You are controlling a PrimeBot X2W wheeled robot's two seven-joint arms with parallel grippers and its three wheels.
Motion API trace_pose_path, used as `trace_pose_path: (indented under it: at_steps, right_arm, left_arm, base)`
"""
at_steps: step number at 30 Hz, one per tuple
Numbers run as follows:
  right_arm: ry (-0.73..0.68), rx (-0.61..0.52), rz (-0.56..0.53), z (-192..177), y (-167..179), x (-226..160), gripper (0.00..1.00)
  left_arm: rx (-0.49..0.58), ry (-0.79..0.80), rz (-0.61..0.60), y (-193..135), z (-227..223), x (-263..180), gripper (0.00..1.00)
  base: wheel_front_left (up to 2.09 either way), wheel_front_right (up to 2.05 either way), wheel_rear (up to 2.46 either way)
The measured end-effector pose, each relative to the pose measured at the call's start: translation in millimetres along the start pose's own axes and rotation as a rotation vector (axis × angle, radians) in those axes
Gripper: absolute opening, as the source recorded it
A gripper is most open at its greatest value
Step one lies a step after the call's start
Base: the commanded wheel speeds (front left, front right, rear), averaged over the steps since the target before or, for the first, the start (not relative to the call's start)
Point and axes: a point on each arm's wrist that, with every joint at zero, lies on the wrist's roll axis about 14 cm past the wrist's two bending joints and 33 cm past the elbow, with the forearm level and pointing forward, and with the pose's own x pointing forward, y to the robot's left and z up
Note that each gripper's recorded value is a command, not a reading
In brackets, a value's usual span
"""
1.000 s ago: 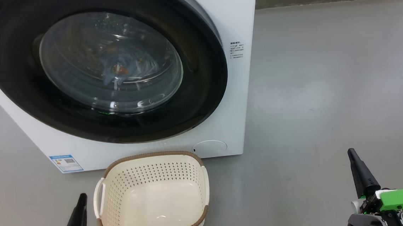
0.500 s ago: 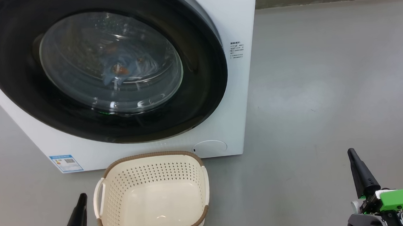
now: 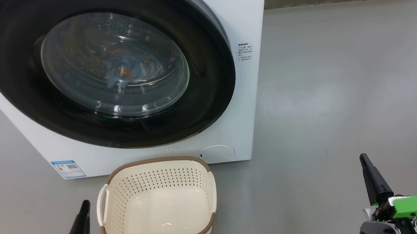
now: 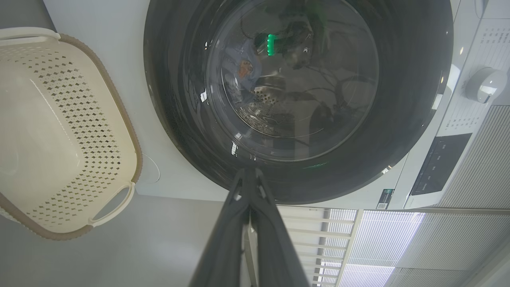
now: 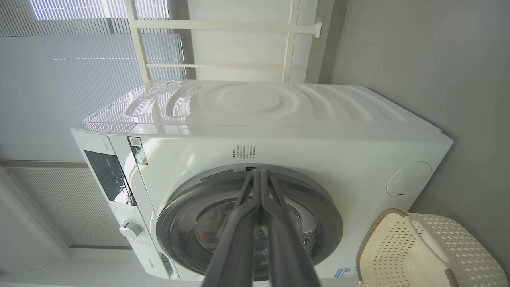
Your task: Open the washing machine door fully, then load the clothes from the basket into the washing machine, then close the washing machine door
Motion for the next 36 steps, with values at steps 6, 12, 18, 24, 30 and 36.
trace_pose_path:
  at_steps: [6,12,18,24,30,36]
  right_arm:
    - [0.0,0.0,0.0,-0.1,0.0,0.0,0.0]
    - [0.0,0.0,0.0,-0.1,0.0,0.0,0.0]
    - [0.0,0.0,0.0,-0.1,0.0,0.0,0.0]
    - [0.0,0.0,0.0,-0.1,0.0,0.0,0.0]
    - [0.0,0.0,0.0,0.0,0.0,0.0,0.0]
    - [0.0,0.0,0.0,0.0,0.0,0.0,0.0]
  left_arm:
    - [0.0,0.0,0.0,0.0,-0.1,0.0,0.0]
    - [0.0,0.0,0.0,0.0,-0.1,0.0,0.0]
    - [0.0,0.0,0.0,0.0,-0.1,0.0,0.0]
    - [0.0,0.0,0.0,0.0,-0.1,0.0,0.0]
    - [0.0,0.0,0.0,0.0,-0.1,0.0,0.0]
    - [0.0,0.0,0.0,0.0,-0.1,0.0,0.0]
  base:
    - [0.0,0.0,0.0]
    - [0.0,0.0,0.0]
    - [0.0,0.0,0.0]
    - [0.0,0.0,0.0]
    - [0.0,0.0,0.0]
    - [0.0,0.0,0.0]
